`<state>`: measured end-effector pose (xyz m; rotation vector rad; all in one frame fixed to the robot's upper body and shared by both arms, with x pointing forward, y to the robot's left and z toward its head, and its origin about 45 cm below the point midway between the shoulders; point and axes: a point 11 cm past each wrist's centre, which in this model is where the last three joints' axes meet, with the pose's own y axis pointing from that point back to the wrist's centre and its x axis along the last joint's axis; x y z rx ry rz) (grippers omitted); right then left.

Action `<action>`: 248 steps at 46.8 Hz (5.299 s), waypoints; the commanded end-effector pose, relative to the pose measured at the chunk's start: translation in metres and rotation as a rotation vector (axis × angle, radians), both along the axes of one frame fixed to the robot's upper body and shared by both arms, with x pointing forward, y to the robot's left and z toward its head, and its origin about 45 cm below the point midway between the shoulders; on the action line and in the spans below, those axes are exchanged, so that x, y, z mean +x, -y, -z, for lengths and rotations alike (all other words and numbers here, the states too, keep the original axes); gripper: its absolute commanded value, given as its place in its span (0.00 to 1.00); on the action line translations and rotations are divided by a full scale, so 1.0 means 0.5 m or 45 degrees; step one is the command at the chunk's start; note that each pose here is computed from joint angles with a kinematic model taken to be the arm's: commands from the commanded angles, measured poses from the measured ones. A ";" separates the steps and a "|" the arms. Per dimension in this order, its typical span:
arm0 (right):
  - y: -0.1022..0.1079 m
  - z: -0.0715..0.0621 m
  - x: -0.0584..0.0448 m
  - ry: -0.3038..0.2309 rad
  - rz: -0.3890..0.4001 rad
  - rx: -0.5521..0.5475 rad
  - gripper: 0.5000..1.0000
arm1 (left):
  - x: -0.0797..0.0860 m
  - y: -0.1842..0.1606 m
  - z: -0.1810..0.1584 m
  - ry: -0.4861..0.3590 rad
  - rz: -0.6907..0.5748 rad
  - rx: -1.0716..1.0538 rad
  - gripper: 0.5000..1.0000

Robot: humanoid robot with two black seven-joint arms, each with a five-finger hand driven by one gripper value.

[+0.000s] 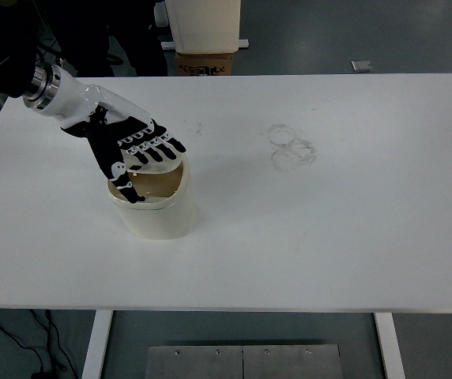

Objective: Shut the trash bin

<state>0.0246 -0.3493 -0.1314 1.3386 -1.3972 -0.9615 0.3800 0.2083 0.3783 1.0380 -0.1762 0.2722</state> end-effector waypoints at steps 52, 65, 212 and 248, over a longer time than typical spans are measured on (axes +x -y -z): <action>0.000 0.000 0.000 0.000 0.000 0.000 0.98 | -0.017 -0.016 0.073 -0.115 -0.019 0.018 1.00; 0.000 0.000 0.000 0.000 0.000 0.000 0.98 | -0.006 -0.015 0.053 -0.077 -0.025 0.002 1.00; 0.000 0.000 0.000 0.000 0.000 0.000 0.98 | 0.119 -0.495 0.350 0.334 -1.844 -1.908 1.00; 0.000 0.000 0.000 0.000 0.000 0.000 0.98 | 0.110 -0.498 0.364 0.325 -1.873 -1.948 1.00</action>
